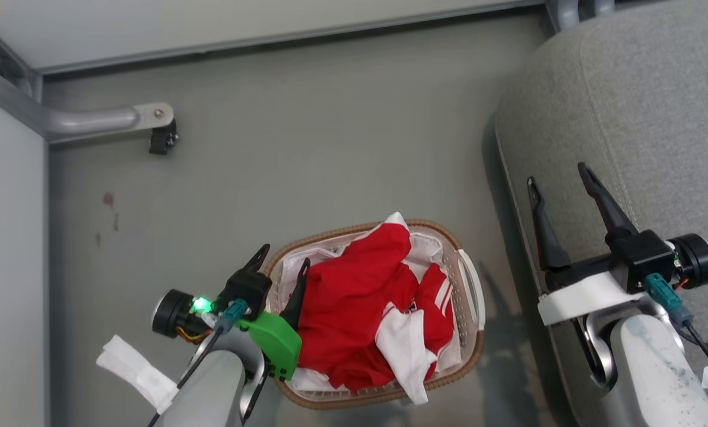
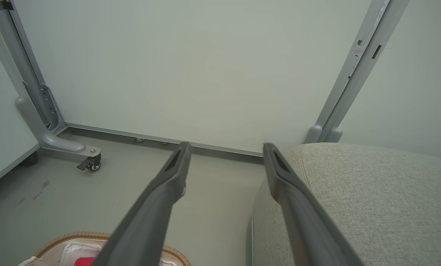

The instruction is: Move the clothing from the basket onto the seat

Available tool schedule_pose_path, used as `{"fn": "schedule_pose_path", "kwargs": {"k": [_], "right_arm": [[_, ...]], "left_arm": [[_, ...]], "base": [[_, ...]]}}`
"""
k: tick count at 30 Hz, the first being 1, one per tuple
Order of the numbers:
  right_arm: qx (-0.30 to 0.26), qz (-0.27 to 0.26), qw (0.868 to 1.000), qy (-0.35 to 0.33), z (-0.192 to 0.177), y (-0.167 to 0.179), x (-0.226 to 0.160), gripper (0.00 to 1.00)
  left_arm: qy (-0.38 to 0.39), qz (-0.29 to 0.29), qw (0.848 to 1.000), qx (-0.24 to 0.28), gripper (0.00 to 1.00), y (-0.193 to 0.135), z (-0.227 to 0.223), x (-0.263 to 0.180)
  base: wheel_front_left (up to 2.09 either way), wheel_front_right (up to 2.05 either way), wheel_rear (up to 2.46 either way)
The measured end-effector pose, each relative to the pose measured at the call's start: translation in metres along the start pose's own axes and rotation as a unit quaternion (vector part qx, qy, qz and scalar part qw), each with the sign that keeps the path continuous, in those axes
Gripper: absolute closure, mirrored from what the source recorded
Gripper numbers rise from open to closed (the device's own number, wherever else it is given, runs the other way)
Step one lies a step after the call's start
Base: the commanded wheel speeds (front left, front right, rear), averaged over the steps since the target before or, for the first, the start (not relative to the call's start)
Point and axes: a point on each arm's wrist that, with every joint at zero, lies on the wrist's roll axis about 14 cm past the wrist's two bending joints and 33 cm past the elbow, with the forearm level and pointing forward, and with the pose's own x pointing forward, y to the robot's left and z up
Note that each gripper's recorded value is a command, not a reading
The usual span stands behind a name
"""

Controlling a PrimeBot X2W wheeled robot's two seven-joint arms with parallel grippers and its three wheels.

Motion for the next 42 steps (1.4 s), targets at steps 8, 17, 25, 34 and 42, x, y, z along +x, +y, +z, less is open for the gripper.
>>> {"fn": "schedule_pose_path", "kwargs": {"k": [8,17,25,34,42], "right_arm": [[0.010,-0.010,0.999,0.036,-0.043,-0.011,0.024,0.00],[0.019,-0.028,0.996,0.084,-0.091,-0.027,0.026,0.00],[0.019,-0.047,0.992,0.120,-0.119,-0.043,0.018,0.00],[0.017,-0.056,0.988,0.146,-0.138,-0.050,0.010,0.00],[0.017,-0.057,0.986,0.157,-0.144,-0.051,0.007,0.00]], "left_arm": [[0.091,-0.075,0.992,0.048,0.00,-0.011,-0.058,0.050],[0.154,-0.156,0.973,0.077,0.00,-0.034,-0.116,0.089],[0.218,-0.201,0.949,0.104,0.00,-0.050,-0.165,0.106],[0.262,-0.209,0.935,0.113,0.00,-0.059,-0.196,0.123],[0.299,-0.211,0.925,0.104,1.00,-0.063,-0.212,0.118]], "base": [[0.00,0.00,0.00],[0.00,0.00,0.00],[0.00,0.00,0.00],[0.00,0.00,0.00],[0.00,0.00,0.00]]}}
